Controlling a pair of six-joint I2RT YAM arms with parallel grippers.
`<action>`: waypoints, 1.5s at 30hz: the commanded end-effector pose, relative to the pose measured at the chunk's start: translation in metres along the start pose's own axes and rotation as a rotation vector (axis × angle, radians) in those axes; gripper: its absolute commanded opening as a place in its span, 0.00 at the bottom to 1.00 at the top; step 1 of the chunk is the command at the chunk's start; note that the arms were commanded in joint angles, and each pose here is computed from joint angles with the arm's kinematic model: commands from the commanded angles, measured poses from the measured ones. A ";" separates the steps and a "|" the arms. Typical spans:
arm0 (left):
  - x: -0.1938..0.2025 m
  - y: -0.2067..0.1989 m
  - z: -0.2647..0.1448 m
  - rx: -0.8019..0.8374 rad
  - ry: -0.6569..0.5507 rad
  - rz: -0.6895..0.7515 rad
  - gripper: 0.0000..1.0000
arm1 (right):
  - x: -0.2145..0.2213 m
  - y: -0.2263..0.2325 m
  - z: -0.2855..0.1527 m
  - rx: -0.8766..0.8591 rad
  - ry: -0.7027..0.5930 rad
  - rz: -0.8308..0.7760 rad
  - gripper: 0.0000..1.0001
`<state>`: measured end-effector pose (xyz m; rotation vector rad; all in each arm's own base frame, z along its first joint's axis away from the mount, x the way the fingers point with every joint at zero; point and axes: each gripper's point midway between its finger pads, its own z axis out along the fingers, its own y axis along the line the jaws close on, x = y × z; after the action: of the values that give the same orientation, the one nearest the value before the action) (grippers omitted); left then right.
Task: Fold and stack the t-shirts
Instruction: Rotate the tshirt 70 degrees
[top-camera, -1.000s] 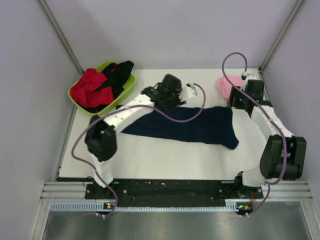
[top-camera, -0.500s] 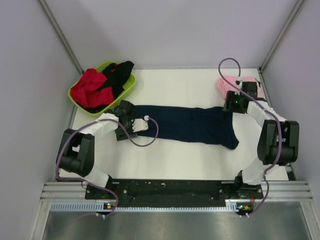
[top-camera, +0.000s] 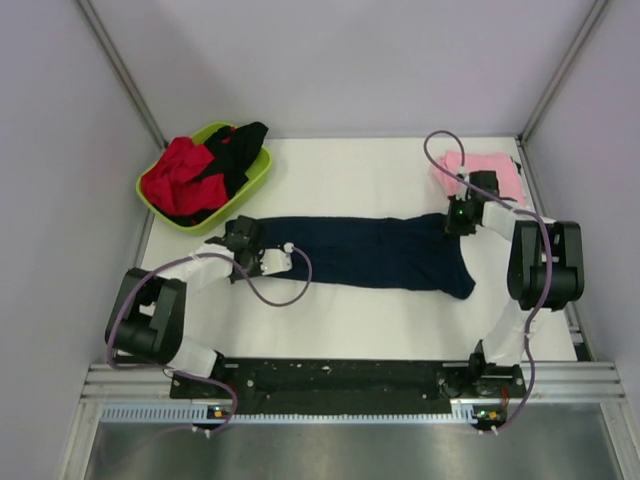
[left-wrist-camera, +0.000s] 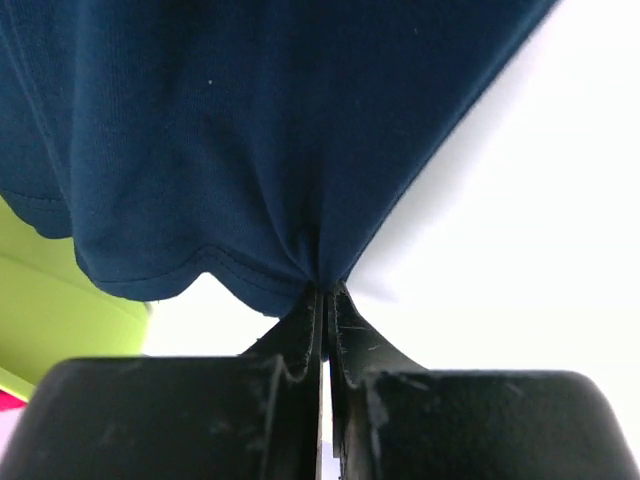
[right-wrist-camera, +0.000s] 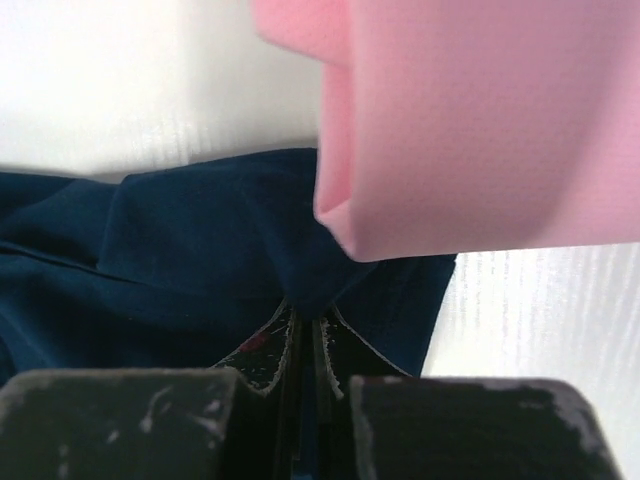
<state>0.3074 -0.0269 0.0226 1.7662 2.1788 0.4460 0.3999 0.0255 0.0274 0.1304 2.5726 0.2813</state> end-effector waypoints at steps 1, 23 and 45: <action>0.028 -0.058 -0.037 0.214 0.056 0.018 0.00 | -0.024 0.031 -0.001 -0.070 -0.061 -0.087 0.00; -0.025 -0.179 -0.141 0.690 -0.077 0.081 0.72 | -0.130 0.195 0.092 -0.381 0.002 -0.143 0.01; 0.018 0.034 -0.061 0.145 -0.044 -0.598 0.45 | -0.050 0.107 -0.033 -0.076 -0.033 -0.281 0.67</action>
<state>0.2964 -0.0257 0.1037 1.1272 2.5876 0.0176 0.4506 0.1290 0.1930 -0.2122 2.2991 0.3229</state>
